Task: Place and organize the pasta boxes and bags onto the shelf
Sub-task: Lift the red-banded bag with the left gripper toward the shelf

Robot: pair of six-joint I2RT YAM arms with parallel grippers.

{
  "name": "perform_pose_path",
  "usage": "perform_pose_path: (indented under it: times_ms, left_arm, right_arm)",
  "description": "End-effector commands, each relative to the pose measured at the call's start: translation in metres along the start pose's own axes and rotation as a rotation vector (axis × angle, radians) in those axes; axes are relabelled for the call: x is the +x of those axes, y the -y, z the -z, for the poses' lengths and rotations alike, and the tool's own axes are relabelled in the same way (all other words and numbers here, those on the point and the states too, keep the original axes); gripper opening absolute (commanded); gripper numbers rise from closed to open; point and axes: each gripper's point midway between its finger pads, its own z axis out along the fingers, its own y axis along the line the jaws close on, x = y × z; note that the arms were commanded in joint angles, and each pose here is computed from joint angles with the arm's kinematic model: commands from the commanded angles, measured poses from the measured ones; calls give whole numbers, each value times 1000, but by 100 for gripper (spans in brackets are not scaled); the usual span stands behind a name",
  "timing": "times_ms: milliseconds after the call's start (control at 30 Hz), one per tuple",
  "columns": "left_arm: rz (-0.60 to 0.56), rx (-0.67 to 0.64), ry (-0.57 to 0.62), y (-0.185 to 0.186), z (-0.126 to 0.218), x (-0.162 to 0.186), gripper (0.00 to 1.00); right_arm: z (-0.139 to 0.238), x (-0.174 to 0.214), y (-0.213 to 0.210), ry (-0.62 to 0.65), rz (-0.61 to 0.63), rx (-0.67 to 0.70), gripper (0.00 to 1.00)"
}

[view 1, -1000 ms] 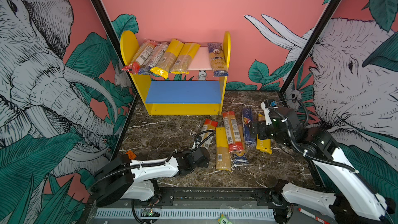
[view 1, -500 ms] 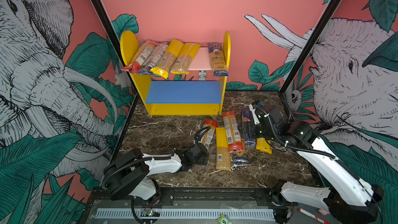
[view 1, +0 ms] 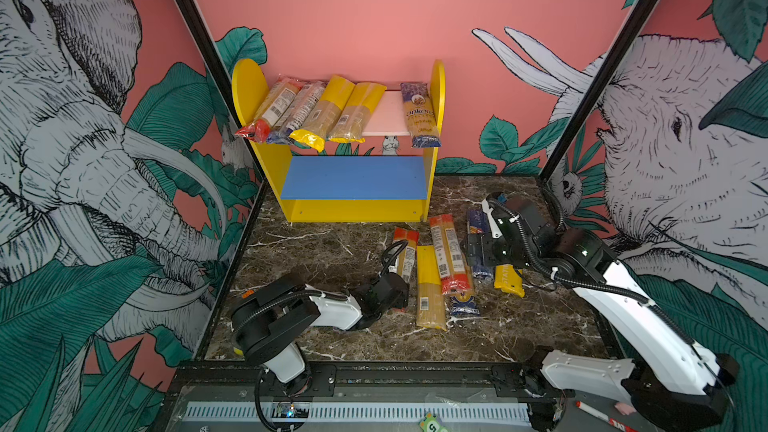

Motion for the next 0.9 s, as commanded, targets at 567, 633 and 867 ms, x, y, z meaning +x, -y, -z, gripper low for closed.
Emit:
perform_pose_path:
  times_ms: [567,633,867]
  left_arm:
    - [-86,-67,-259,-28,45,46,0]
    - [-96,-74,-213,-28,58,27,0]
    - [-112,-84,-69,-28,104,-28,0]
  right_arm:
    - [19,-11,-2,55,3,-38,99]
    - [21,-13,-4,63,-3,-58,99]
    - [22,-16,-10,78,-36,-118,99]
